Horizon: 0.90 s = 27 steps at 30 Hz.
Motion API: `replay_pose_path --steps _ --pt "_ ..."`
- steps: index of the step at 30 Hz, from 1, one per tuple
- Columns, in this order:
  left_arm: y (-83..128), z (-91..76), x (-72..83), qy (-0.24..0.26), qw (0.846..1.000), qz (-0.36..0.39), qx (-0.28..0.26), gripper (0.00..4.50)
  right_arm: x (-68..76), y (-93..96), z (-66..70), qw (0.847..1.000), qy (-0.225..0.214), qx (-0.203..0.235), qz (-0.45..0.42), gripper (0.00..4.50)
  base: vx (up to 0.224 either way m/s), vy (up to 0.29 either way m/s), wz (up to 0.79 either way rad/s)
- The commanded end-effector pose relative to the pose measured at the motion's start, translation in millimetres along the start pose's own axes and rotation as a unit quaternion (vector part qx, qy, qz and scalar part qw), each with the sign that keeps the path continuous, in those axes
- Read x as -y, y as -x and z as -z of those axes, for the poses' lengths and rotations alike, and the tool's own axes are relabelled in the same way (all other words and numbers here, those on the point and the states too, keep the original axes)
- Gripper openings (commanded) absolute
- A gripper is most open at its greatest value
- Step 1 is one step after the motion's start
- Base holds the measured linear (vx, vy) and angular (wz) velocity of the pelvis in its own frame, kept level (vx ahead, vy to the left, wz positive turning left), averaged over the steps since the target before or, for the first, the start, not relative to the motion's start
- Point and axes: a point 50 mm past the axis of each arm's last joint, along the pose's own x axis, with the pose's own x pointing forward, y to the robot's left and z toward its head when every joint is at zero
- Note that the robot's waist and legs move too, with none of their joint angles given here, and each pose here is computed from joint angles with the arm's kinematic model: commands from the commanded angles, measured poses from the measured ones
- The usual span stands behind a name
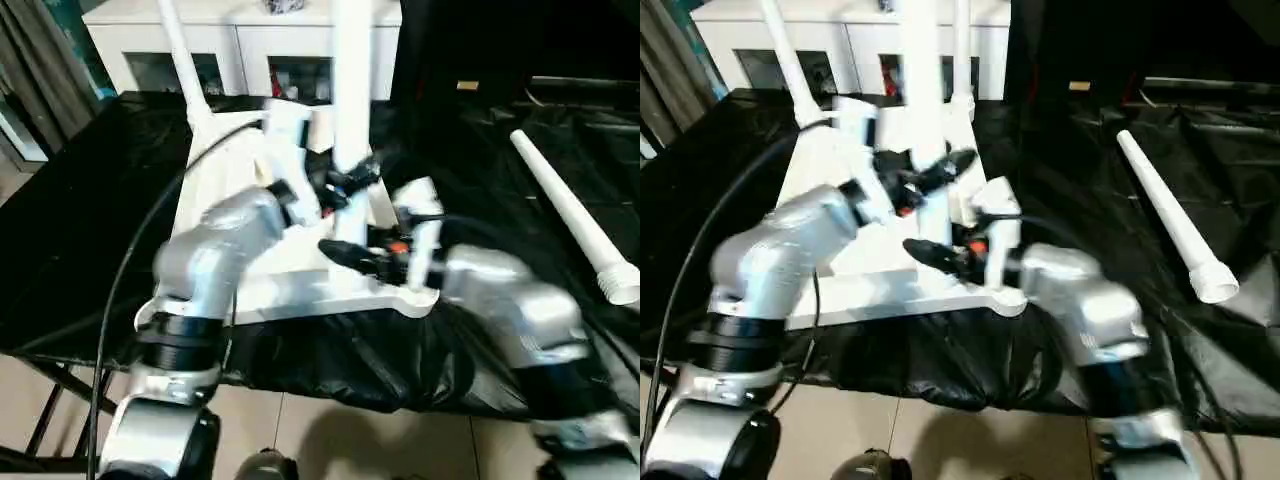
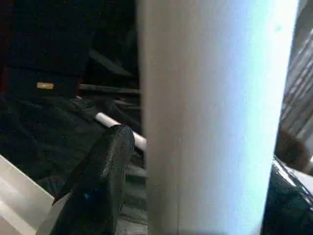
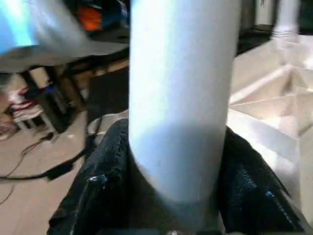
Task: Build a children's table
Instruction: Pick table leg
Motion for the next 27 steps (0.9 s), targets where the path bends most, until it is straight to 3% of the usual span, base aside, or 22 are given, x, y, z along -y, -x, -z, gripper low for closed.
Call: replay_pose_path --steps 1,8,9,16,18,19,22,27 --pt "5.9 1.3 -10.7 0.012 1.0 -0.023 -0.006 3.1 -13.4 0.7 -8.0 0.998 0.016 0.008 -0.067 1.93 0.0 0.0 0.0" --pt "4.3 -1.5 -12.4 0.034 0.999 -0.02 0.013 3.1 -14.6 5.0 -10.7 0.996 0.009 0.013 -0.084 1.93 0.0 0.0 0.0" --pt "4.3 -1.5 -12.4 0.034 0.999 -0.02 0.013 2.83 -14.6 5.0 -10.7 0.996 0.009 0.013 -0.084 1.93 0.0 0.0 0.0" --pt "-3.4 -2.2 -17.7 0.042 0.996 -0.081 0.002 2.33 -16.2 1.9 -7.8 0.996 0.0 0.015 -0.088 1.93 0.0 0.0 0.0" --pt "-6.2 -5.2 -13.4 0.002 0.997 -0.078 -0.019 2.18 -14.9 0.2 -5.5 0.997 0.012 0.009 -0.07 1.93 0.0 0.0 0.0" --pt "-7.2 -6.3 -10.4 -0.026 0.997 -0.072 -0.033 2.0 -14.0 -0.7 -4.6 0.998 0.007 0.006 -0.064 2.49 0.0 0.0 0.0" --pt "-9.7 -6.4 -3.1 -0.077 0.994 -0.05 -0.067 1.99 -11.2 -3.2 -4.5 0.998 -0.013 -0.002 -0.053 2.65 0.0 0.0 0.0" --pt "-14.4 -5.2 7.4 -0.114 0.989 -0.011 -0.096 1.95 -5.4 -5.4 -3.7 0.999 -0.005 -0.021 -0.039 3.12 0.0 0.0 0.0"
